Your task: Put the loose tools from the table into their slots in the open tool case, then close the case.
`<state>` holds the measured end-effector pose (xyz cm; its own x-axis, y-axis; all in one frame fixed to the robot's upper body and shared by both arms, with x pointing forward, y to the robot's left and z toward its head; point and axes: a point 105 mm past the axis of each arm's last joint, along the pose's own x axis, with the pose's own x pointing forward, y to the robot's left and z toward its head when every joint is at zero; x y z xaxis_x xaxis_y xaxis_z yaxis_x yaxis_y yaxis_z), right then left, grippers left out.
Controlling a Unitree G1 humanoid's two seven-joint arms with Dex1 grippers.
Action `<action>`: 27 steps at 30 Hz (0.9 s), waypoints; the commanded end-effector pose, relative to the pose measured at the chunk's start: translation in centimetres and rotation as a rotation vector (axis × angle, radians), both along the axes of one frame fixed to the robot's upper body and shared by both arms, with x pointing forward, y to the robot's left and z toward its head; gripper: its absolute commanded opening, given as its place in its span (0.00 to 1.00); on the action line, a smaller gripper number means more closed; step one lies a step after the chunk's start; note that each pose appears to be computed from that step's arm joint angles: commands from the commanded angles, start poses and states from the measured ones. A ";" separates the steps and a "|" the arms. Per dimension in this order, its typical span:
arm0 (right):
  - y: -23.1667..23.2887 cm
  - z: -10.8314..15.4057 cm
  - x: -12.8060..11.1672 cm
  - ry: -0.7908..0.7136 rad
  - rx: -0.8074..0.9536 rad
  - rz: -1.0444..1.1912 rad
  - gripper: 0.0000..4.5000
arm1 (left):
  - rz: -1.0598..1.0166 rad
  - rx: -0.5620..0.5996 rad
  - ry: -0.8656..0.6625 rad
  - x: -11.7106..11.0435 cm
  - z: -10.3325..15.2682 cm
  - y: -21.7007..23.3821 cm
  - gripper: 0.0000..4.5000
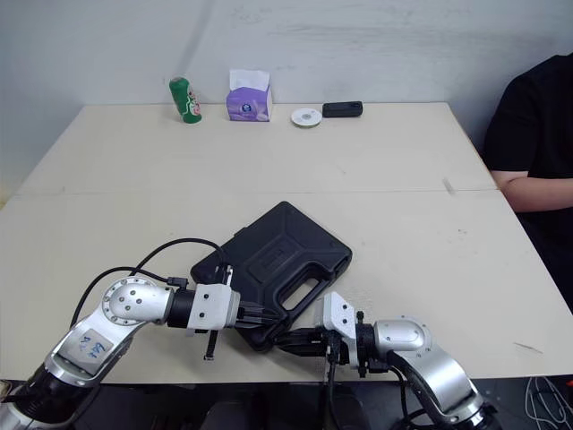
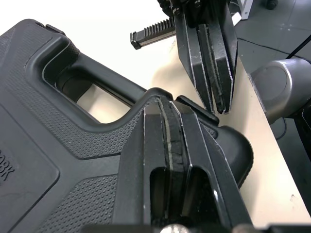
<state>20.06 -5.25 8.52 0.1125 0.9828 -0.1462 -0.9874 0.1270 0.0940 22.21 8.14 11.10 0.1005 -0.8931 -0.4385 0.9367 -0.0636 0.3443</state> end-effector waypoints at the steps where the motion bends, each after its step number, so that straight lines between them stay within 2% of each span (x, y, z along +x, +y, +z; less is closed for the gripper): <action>1: -0.7 2.3 2.4 -0.070 0.079 -0.148 0.01 | 0.075 0.219 0.269 -1.6 -7.3 3.0 0.00; 7: -1.1 2.5 2.4 -0.064 0.065 -0.130 0.01 | 0.098 0.199 0.256 -1.3 -7.1 3.0 0.00; 11: -1.8 2.8 1.9 -0.048 0.052 -0.097 0.01 | 0.098 0.109 0.215 -0.9 -5.7 2.4 0.00; 17: -4.2 3.5 0.0 -0.079 -0.023 -0.048 0.01 | 0.078 -0.221 0.020 0.0 1.7 1.4 0.00; 19: -5.6 4.0 -0.1 -0.111 -0.064 -0.055 0.01 | 0.099 -0.255 -0.067 0.3 3.6 2.2 0.00; 24: -9.2 5.1 0.9 -0.206 -0.152 -0.138 0.01 | 0.221 -0.303 -0.155 0.7 6.2 4.7 0.00; 27: -12.8 6.4 2.2 -0.269 -0.210 -0.258 0.00 | 0.382 -0.284 -0.175 0.9 6.8 7.9 0.20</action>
